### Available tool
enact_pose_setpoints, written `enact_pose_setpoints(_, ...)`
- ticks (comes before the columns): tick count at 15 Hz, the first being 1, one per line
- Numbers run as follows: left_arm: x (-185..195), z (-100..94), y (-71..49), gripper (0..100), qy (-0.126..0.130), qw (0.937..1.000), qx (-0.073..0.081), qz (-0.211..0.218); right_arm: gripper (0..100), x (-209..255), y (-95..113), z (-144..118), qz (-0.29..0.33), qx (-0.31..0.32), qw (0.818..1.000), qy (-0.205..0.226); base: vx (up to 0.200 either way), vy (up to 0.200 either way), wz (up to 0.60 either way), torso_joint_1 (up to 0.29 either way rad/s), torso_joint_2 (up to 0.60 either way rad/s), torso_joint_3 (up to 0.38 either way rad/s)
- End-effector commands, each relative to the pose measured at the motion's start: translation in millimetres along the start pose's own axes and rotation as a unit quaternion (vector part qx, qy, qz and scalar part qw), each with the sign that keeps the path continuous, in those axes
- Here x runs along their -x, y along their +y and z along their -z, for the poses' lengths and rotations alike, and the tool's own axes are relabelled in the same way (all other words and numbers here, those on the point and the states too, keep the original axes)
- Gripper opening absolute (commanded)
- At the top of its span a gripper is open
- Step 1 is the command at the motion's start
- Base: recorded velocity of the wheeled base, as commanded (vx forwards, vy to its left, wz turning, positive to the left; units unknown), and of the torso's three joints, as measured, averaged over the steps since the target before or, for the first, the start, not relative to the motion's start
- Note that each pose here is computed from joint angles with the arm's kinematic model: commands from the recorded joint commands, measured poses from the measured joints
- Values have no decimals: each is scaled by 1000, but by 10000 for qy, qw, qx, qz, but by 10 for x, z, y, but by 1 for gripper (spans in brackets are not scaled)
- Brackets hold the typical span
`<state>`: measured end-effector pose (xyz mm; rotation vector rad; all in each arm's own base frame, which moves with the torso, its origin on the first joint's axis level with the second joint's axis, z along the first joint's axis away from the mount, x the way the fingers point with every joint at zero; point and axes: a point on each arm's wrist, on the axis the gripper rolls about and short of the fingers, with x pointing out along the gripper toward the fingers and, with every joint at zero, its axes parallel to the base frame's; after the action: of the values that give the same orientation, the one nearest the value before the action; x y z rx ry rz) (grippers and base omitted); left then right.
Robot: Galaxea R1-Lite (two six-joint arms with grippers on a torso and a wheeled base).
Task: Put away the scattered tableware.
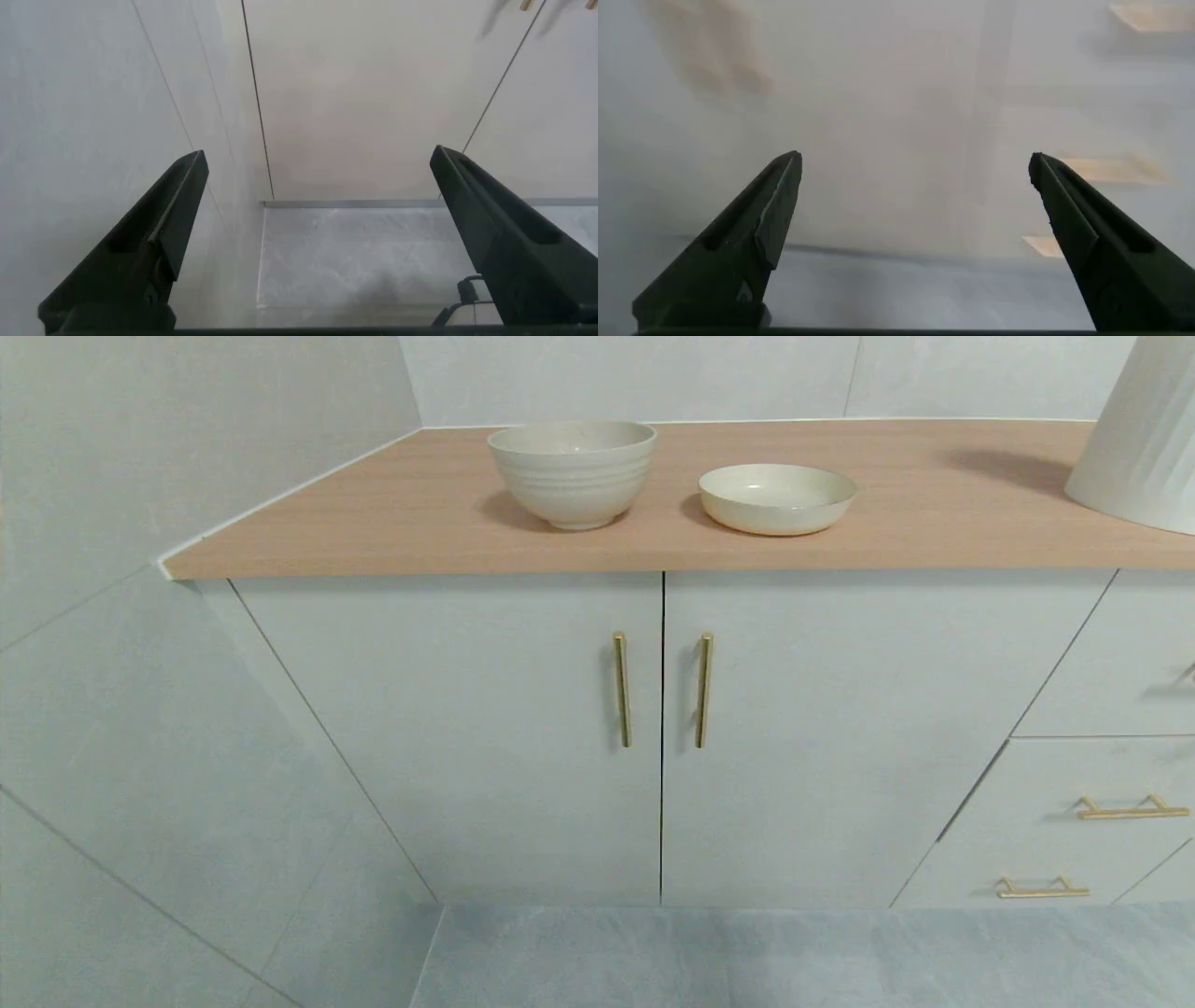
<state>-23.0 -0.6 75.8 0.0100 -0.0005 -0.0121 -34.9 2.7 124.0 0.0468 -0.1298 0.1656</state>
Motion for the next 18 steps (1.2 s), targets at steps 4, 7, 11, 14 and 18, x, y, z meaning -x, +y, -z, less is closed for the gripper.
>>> enact_pose_setpoints(4,0,0,0,100,2,10000,-4,-7,100,-884,28,-542,-2497,-922,9423,2030,0,0,0,0,0,0)
enact_pose_setpoints(7,0,0,0,100,2,10000,-4,1,100,-1656,182,-602,-3301,-1096,8915,2902,0,0,0,0,0,0)
enact_pose_setpoints(11,0,0,0,100,2,10000,-4,-7,100,-2642,662,-216,-4119,-928,8727,2453,0,0,0,0,0,0)
enact_pose_setpoints(14,0,0,0,100,2,10000,-4,1,100,-3133,942,-69,-4274,-1079,8701,2204,0,0,0,0,0,0)
enact_pose_setpoints(18,0,0,0,100,2,10000,-4,-7,100,-3499,1136,-152,-4372,-1110,8718,1911,0,0,0,0,0,0)
